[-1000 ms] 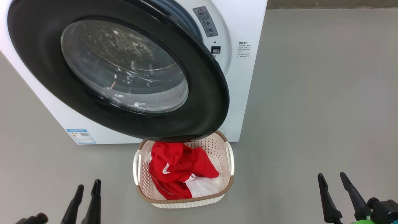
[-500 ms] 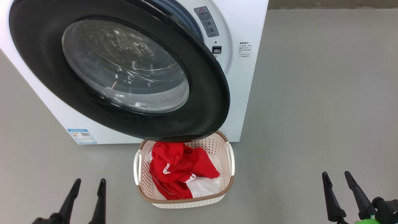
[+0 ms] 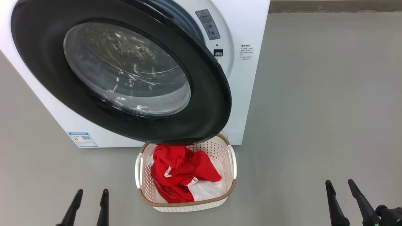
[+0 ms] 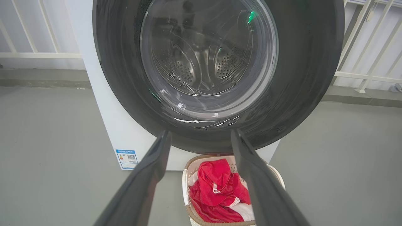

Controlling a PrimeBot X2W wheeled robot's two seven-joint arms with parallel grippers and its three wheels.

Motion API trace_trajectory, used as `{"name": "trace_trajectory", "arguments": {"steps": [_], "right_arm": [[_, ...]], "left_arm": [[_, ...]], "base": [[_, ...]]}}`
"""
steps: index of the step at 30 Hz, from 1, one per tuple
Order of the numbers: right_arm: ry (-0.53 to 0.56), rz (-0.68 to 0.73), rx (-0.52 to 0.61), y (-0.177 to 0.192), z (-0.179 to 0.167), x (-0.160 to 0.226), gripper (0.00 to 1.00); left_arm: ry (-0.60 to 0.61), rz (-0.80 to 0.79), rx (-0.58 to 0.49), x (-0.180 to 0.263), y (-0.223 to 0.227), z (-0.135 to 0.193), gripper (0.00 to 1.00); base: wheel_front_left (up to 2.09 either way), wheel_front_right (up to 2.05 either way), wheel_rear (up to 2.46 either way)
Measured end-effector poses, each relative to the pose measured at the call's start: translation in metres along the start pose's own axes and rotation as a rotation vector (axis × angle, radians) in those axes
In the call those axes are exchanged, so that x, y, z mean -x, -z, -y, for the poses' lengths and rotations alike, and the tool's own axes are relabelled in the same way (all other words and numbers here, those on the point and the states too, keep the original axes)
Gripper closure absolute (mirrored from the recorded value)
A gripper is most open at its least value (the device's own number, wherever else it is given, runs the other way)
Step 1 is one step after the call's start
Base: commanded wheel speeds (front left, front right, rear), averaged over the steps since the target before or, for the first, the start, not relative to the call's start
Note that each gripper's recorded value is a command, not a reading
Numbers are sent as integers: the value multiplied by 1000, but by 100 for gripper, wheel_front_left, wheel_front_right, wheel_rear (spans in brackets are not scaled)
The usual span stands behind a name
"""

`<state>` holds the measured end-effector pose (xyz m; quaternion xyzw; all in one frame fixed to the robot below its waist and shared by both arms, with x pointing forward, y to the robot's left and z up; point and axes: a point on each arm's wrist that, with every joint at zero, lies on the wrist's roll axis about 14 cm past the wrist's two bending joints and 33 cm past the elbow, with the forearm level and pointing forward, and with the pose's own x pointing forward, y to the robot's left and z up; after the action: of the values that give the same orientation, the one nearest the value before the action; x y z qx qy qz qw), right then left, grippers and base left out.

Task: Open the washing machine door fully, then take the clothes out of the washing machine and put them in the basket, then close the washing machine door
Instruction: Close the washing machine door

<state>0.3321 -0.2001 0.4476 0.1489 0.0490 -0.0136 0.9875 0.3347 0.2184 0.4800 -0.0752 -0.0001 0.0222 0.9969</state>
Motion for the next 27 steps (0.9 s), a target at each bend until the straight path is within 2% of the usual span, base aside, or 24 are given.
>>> {"name": "trace_trajectory", "arguments": {"steps": [10,11,12,15,16,18,27], "right_arm": [[-11,-9,0,3,-3,-1,0],[-19,-12,-2,4,-6,-2,7],[-29,-18,-2,5,-9,-3,42],[-59,-30,-2,9,-19,-6,83],[-73,-34,-1,10,-23,-7,91],[-105,-35,-3,10,-33,-13,100],[-286,-8,12,1,-90,-53,100]], "left_arm": [[-7,6,9,0,-1,0,0],[-10,6,10,1,-1,0,0],[-11,6,11,1,-1,0,0],[-21,4,16,3,0,-1,0],[-25,3,19,4,0,-2,0],[-31,1,24,6,1,-2,0],[-53,5,44,8,1,-2,0]], "base": [[0,0,0],[0,0,0],[0,0,0],[0,0,0],[0,0,0],[0,0,0],[0,0,0]]}}
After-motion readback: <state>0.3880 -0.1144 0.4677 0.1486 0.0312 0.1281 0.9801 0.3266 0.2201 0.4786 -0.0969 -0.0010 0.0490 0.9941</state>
